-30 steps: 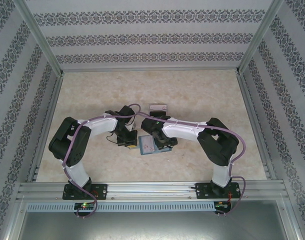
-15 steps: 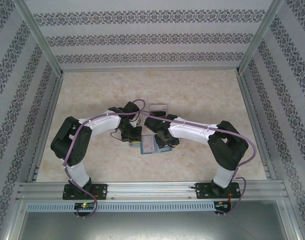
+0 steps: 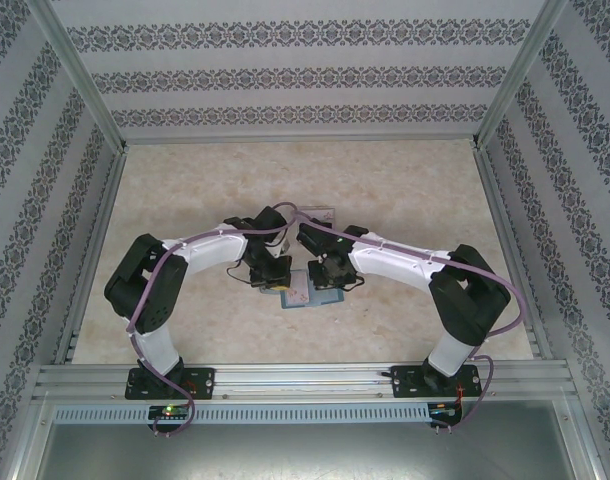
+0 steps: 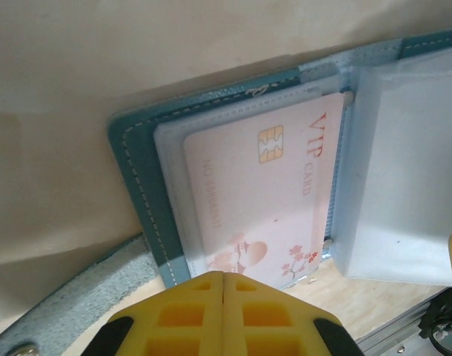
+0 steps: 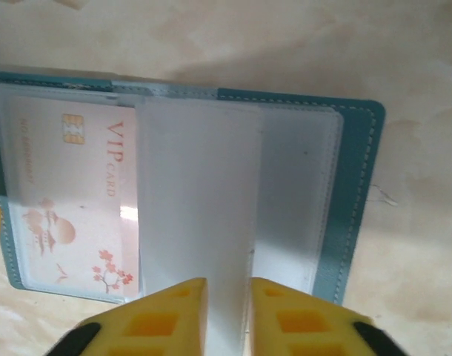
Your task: Take the credit cards out of the card holder
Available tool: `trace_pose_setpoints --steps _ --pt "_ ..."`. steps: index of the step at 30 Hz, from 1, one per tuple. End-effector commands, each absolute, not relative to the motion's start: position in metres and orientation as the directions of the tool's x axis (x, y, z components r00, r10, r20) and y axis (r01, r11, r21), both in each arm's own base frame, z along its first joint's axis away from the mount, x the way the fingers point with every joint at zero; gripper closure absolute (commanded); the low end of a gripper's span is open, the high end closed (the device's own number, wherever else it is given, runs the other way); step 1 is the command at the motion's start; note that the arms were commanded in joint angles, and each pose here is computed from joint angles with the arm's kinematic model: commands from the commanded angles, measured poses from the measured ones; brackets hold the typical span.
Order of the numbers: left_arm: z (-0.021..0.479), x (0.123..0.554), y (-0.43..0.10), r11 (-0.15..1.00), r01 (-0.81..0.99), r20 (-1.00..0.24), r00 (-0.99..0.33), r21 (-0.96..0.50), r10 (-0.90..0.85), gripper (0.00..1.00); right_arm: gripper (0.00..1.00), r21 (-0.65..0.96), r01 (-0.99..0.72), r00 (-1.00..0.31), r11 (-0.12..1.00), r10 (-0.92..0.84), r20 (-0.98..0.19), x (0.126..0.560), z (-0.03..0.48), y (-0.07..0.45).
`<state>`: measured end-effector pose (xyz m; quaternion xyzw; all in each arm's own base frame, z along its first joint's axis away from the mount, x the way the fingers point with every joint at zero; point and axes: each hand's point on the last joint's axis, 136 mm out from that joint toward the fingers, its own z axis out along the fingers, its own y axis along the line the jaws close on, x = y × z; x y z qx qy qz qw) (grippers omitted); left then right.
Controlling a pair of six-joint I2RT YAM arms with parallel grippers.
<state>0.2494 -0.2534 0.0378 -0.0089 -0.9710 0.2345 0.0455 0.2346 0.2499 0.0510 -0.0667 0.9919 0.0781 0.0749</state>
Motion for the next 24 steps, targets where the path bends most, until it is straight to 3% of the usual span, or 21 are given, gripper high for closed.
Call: trace_pose_setpoints --steps 1,7,13,24 --pt "0.036 0.252 -0.265 0.88 -0.003 0.086 -0.995 -0.474 0.043 0.96 0.87 0.195 -0.128 -0.984 0.972 -0.101 -0.144 0.233 0.049 0.253" --pt "0.021 0.25 -0.261 0.895 -0.011 0.113 -0.993 -0.445 0.044 0.96 0.97 0.141 -0.119 -0.984 0.983 -0.097 -0.152 0.233 0.046 0.239" --pt "0.016 0.247 -0.255 0.909 -0.012 0.12 -0.992 -0.417 0.042 0.97 0.98 0.029 -0.111 -0.984 0.993 -0.105 -0.145 0.233 0.032 0.214" --pt "0.04 0.259 -0.265 0.889 -0.001 0.071 -0.997 -0.458 0.035 0.96 0.97 0.014 -0.121 -0.984 0.993 -0.118 -0.136 0.235 0.009 0.211"
